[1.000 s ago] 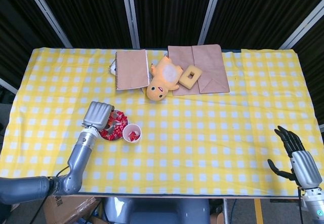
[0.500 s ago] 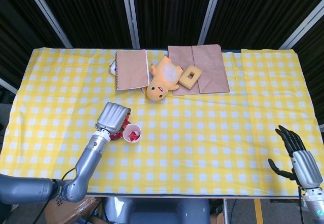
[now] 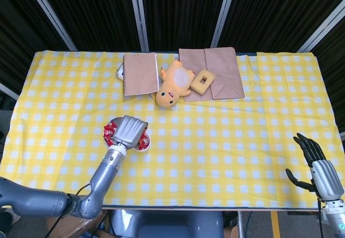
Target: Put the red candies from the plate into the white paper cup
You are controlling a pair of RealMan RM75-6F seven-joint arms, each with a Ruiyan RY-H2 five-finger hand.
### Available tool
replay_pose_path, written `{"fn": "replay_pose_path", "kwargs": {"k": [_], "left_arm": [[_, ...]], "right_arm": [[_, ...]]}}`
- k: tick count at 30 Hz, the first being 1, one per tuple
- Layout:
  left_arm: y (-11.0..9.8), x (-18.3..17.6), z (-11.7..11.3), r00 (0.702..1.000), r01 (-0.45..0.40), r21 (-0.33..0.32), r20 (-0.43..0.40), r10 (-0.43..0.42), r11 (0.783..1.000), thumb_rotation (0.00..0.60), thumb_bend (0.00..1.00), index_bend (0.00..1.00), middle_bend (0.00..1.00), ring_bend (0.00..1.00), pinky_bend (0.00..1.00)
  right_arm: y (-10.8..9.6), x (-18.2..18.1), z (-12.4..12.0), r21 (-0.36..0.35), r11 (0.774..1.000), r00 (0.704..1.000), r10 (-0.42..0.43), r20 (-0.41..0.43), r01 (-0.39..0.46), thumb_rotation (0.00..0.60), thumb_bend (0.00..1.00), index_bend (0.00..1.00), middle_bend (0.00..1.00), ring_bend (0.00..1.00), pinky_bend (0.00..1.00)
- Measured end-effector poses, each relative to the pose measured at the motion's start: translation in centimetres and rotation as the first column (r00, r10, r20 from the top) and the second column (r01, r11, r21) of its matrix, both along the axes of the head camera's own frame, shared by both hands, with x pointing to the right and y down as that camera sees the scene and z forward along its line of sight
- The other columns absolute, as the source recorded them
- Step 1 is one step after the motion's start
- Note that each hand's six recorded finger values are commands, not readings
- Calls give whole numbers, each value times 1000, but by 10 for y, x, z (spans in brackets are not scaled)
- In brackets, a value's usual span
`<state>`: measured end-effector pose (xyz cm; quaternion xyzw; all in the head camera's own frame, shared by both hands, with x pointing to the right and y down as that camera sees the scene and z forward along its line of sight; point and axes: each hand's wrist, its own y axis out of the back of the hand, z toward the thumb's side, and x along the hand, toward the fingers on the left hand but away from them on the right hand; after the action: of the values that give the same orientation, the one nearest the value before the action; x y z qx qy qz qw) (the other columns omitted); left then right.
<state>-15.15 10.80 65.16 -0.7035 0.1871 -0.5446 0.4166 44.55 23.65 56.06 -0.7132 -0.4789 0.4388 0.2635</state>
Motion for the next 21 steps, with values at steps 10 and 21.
{"fn": "replay_pose_path", "kwargs": {"k": [10, 21], "left_arm": [[4, 2, 6, 1000, -1, -16, 5, 1, 1000, 600, 321, 521, 556, 923, 943], [3, 2, 4, 1000, 3, -14, -8, -4, 1000, 600, 317, 478, 505, 923, 943]], "right_arm": [[0, 0, -1, 4, 1000, 1000, 1, 2, -1, 600, 424, 0, 0, 0, 0], [0, -1, -1, 5, 1000, 1000, -1, 3, 1, 600, 423, 0, 0, 0, 0]]}}
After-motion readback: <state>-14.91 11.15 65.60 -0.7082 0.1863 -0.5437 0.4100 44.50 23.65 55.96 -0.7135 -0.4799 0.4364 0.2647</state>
